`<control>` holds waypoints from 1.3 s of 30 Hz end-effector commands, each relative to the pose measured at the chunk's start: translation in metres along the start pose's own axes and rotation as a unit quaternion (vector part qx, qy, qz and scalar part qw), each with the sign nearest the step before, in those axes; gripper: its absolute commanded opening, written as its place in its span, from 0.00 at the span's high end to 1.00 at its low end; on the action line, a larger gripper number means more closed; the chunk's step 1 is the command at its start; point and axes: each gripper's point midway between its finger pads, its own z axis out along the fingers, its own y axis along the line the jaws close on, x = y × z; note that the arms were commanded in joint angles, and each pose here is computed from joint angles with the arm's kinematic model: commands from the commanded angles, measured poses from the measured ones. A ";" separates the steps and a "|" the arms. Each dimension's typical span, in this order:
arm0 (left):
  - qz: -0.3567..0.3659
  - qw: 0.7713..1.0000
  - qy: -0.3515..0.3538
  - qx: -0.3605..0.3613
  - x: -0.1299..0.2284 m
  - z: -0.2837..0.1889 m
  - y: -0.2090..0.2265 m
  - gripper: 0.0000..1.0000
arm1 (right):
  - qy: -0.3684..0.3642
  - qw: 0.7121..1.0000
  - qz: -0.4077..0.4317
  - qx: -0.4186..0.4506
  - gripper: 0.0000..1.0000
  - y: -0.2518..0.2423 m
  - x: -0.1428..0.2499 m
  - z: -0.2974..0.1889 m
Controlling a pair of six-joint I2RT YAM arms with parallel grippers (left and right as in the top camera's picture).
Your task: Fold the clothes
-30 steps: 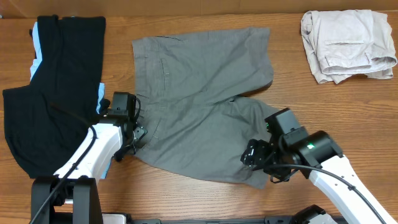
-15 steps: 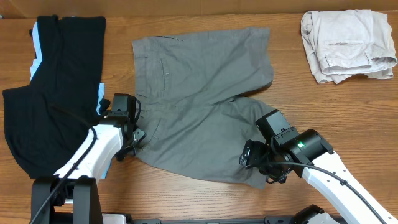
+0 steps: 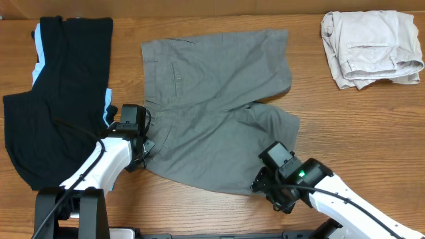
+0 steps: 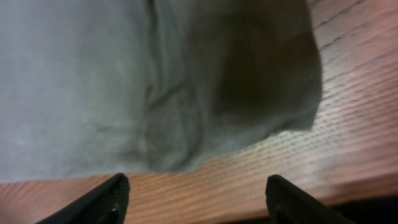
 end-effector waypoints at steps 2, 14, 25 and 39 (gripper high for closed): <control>-0.011 1.000 0.005 -0.002 0.004 0.002 0.004 0.96 | -0.012 0.998 0.049 0.032 0.30 -0.019 -0.002 0.016; -0.012 1.000 0.001 0.002 0.002 0.002 0.001 0.96 | -0.062 0.992 0.082 0.072 0.36 -0.030 -0.024 0.038; 0.056 0.998 -0.002 0.002 -0.014 -0.025 -0.010 0.96 | -0.088 0.990 0.080 0.080 0.96 -0.025 -0.030 0.011; 0.216 0.975 -0.060 -0.006 -0.084 -0.183 -0.033 0.96 | -0.259 0.966 0.000 0.009 0.96 0.007 -0.070 -0.204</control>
